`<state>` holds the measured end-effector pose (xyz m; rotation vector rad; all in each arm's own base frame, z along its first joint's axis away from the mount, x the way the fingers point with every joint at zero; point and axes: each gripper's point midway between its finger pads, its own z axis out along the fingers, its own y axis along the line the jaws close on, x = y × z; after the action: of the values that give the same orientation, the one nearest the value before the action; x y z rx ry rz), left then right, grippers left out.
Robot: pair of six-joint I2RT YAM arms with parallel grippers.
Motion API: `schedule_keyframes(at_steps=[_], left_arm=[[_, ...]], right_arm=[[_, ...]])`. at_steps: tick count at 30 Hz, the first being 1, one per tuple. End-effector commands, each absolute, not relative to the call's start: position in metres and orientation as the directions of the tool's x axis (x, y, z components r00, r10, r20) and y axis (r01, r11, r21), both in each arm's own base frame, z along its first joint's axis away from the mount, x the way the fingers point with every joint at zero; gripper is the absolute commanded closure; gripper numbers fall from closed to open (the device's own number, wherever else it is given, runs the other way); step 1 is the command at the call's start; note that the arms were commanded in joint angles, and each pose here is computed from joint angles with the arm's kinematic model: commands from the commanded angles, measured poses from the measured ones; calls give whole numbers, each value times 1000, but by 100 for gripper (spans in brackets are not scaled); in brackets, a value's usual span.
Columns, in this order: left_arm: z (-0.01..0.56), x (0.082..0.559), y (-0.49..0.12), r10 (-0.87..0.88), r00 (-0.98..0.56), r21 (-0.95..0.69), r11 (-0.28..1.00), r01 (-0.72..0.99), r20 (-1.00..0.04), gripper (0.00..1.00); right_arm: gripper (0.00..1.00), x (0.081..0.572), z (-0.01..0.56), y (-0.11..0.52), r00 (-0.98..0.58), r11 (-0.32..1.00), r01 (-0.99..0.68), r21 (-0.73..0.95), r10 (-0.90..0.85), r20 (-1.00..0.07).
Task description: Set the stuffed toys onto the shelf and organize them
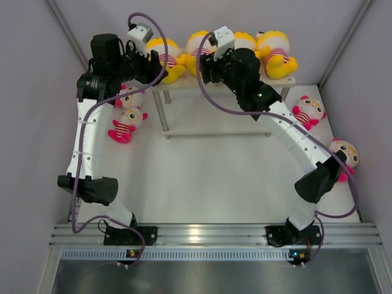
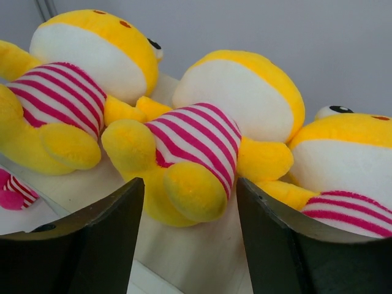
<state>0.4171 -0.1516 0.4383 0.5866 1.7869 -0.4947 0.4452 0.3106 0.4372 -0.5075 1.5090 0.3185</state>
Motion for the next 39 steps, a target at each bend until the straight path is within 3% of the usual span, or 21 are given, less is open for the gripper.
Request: schedule_keyframes(at_steps=[1,4,7,11,15,27,36,39], left_arm=[[457,424,-152,168,-137,46,778,627,-976,46],[453,421,-152,212,-108,93,756,647,-971,56],[446,415,-156,246,-91,119,721,682,-965,59],[443,408,-156,304,-33,192,678,709,-952,69],[444,410,-154,337,8,244,666,705,-942,100],[446,392,-161,334,143,304,502,810,-932,100],[434,401,-145,339,127,294,504,812,-932,100],[429,409,-136,343,109,285,520,805,-933,100]], right_arm=[[44,444,470,299,115,872,-482,-87,-35,-993],[57,444,472,295,121,870,-485,-91,-36,-992],[69,444,472,289,123,864,-495,-93,-36,-992],[79,438,471,288,136,836,-535,-125,-61,-989],[82,429,471,288,155,805,-569,-165,-93,-984],[83,420,485,269,176,818,-547,-175,-92,-980],[67,419,481,273,169,801,-571,-178,-98,-981],[66,416,482,276,171,794,-582,-175,-91,-981]])
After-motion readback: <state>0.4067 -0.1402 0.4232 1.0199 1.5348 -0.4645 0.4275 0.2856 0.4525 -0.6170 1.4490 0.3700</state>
